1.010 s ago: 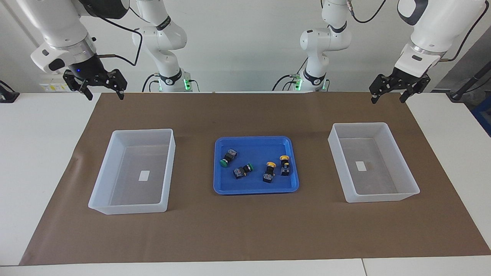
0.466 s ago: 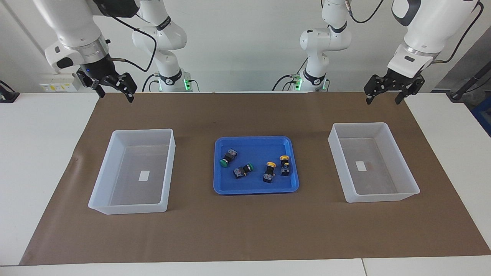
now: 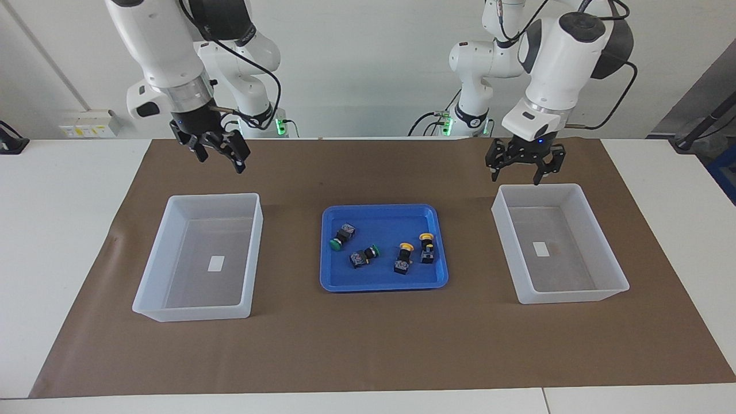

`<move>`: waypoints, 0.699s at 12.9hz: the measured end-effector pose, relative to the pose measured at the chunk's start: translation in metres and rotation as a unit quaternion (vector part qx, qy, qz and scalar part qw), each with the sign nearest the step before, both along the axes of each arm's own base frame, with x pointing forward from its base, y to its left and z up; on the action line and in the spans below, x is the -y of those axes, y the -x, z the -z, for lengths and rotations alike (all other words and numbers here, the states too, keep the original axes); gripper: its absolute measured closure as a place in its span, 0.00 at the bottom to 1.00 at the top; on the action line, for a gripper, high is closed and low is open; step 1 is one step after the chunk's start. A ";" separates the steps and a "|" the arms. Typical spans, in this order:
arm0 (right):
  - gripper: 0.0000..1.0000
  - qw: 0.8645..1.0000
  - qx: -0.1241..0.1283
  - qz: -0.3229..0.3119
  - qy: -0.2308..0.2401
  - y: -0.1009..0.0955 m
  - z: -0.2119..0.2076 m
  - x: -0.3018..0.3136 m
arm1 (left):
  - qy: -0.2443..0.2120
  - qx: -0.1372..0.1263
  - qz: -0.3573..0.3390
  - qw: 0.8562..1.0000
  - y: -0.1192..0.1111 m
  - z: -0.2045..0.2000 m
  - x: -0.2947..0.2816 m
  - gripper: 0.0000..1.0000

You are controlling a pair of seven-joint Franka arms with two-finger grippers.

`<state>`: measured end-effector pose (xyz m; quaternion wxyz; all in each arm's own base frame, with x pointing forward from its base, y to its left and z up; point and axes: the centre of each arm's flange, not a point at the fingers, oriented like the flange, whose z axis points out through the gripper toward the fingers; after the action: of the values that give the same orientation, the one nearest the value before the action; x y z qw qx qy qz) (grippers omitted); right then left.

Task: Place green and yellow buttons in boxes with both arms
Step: 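Reach both grippers into the blue tray toward the buttons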

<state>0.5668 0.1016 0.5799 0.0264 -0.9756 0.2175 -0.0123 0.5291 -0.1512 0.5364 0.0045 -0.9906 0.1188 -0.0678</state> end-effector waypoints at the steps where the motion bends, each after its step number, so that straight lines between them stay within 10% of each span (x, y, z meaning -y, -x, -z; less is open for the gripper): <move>1: 0.00 1.000 0.002 0.003 -0.002 -0.012 0.023 -0.022 | 0.005 0.006 -0.002 1.000 0.001 0.015 0.016 0.00; 5: 0.00 0.999 0.026 0.030 -0.020 -0.047 0.134 -0.123 | 0.029 0.022 -0.017 0.999 -0.013 0.089 0.080 0.00; 9: 0.00 0.999 0.016 0.047 -0.022 -0.029 0.212 -0.168 | 0.037 0.031 -0.022 0.999 -0.024 0.119 0.088 0.00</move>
<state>0.5962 0.2701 0.3675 0.0505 -0.9632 0.2630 -0.0244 0.5533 -0.2390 0.4177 -0.0266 -0.9899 0.0944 -0.1022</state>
